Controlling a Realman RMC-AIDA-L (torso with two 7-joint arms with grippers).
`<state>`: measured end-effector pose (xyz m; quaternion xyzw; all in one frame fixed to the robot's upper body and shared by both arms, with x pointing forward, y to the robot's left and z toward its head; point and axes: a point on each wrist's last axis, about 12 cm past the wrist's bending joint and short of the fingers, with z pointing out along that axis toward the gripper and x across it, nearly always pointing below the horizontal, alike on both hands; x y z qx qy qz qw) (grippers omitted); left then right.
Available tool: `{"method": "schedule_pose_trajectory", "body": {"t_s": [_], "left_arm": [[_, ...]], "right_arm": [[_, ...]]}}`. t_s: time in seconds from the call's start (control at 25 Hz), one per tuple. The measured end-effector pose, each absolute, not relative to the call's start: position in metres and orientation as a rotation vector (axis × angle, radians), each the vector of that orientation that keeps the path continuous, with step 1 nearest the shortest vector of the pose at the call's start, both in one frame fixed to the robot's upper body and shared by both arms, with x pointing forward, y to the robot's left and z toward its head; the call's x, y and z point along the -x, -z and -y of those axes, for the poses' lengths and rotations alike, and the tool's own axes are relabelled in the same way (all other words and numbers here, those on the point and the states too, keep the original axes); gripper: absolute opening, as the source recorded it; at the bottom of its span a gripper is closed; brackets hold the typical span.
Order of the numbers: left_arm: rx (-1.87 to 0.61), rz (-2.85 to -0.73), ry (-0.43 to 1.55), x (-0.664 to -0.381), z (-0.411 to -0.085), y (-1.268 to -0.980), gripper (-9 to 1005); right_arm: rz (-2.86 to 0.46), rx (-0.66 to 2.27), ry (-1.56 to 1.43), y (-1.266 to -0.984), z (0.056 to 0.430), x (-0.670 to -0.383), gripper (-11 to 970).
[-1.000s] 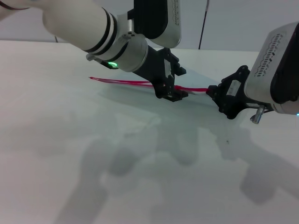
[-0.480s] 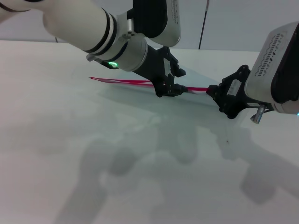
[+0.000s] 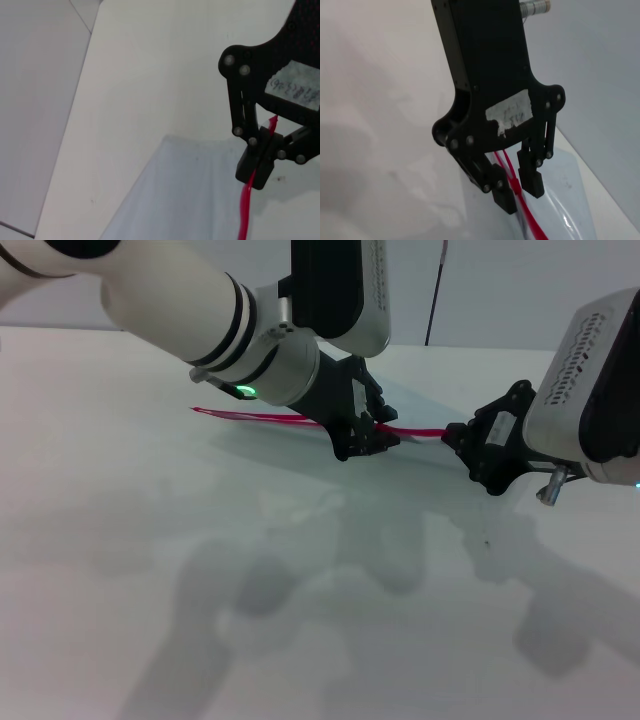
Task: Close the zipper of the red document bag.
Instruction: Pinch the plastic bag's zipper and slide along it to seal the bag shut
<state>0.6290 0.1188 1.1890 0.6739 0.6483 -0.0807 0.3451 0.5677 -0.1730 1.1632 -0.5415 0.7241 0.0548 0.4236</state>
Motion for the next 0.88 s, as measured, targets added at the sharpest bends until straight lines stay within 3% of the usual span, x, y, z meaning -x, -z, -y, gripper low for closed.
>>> {"method": "schedule_pose_trajectory", "body": {"t_s": [0.88], "left_arm": [[-1.733,-1.660,0.174,-0.6303,-0.1162,-1.1854,119]], "right_arm": [[-1.814,1.358,-0.136,-1.1622,0.1734,-0.5679,15]]}}
